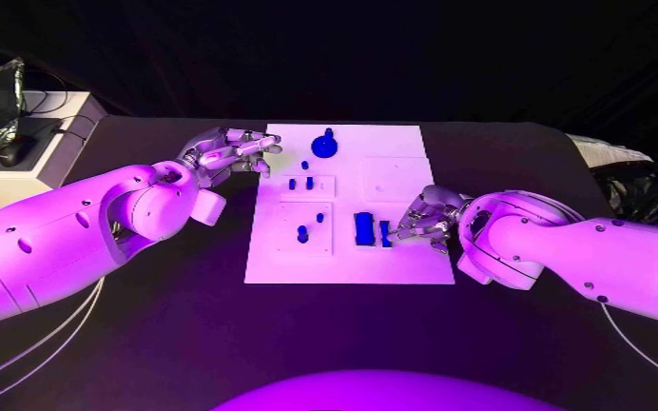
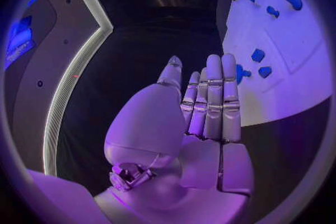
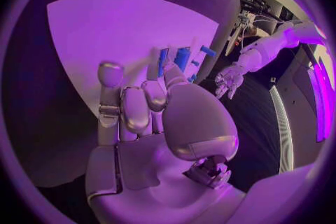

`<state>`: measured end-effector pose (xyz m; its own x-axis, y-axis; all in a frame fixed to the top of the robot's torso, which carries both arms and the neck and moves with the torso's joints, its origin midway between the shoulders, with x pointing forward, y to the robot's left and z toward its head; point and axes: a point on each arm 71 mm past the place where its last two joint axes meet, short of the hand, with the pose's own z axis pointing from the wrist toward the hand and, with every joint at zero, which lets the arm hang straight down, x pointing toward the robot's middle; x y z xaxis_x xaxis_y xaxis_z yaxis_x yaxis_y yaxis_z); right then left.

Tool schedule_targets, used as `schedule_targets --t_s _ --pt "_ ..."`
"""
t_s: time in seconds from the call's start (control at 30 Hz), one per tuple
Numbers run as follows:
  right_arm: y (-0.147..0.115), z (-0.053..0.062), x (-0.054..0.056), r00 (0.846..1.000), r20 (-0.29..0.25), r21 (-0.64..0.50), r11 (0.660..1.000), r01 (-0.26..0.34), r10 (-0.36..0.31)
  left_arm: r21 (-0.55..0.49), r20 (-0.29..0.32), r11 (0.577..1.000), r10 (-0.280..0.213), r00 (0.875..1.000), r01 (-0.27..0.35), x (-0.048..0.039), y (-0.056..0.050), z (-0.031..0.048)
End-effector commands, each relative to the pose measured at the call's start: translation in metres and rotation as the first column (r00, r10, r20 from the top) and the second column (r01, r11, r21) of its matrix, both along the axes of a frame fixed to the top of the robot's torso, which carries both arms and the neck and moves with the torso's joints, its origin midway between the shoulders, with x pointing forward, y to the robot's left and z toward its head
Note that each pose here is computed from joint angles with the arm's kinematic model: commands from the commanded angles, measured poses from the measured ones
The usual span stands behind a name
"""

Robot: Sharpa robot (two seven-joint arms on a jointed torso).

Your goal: Assemble the parts on the task board

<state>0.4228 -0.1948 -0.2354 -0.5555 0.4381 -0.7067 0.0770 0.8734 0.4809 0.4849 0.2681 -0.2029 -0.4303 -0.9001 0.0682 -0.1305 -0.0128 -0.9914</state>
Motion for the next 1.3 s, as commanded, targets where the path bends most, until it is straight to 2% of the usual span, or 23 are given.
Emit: schedule_targets --t_s 0.03,0.23,0.43,0.53,0.73,0.83,0.93,0.97,1.03,1.17,1.3 --pt "0.002 0.001 0.0 0.999 0.028 -0.011 1.0 -0.019 0.019 -0.008 0.006 1.0 -0.02 1.0 0.02 -0.0005 -0.003 0.0008" --pt "0.0 0.003 0.001 0.998 0.059 0.007 1.0 -0.001 0.0 -0.013 0.014 1.0 -0.02 1.0 0.02 -0.0004 -0.004 0.0012" --pt "-0.011 0.007 0.006 0.996 0.068 0.176 0.983 0.047 -0.06 -0.024 0.029 1.0 -0.016 0.999 0.016 0.0 -0.005 0.0018" --pt "-0.02 0.012 0.014 0.994 0.068 0.333 0.941 0.062 -0.09 -0.031 0.035 0.999 -0.004 0.999 0.006 0.0012 -0.005 0.0009" --pt "-0.041 0.021 0.037 0.981 0.09 0.563 0.821 0.093 -0.173 -0.045 0.05 0.998 0.051 0.997 -0.049 0.006 -0.003 -0.003" --pt "-0.055 0.023 0.053 0.965 0.127 0.617 0.78 0.105 -0.23 -0.056 0.058 0.994 0.096 0.994 -0.093 0.01 -0.001 -0.005" --pt "-0.072 0.023 0.074 0.937 0.172 0.651 0.749 0.124 -0.304 -0.07 0.067 0.986 0.156 0.985 -0.152 0.016 0.002 -0.0081" --pt "-0.075 0.023 0.077 0.93 0.18 0.655 0.744 0.128 -0.319 -0.073 0.068 0.984 0.168 0.983 -0.163 0.0172 0.003 -0.0087" --pt "-0.085 0.022 0.09 0.907 0.206 0.672 0.727 0.141 -0.366 -0.081 0.076 0.976 0.209 0.975 -0.203 0.0214 0.005 -0.0109" --pt "-0.092 0.02 0.105 0.88 0.232 0.702 0.697 0.143 -0.414 -0.085 0.099 0.96 0.275 0.956 -0.267 0.0272 0.011 -0.0131" --pt "-0.09 0.018 0.115 0.864 0.246 0.734 0.666 0.129 -0.438 -0.089 0.114 0.943 0.329 0.937 -0.32 0.0326 0.015 -0.016"
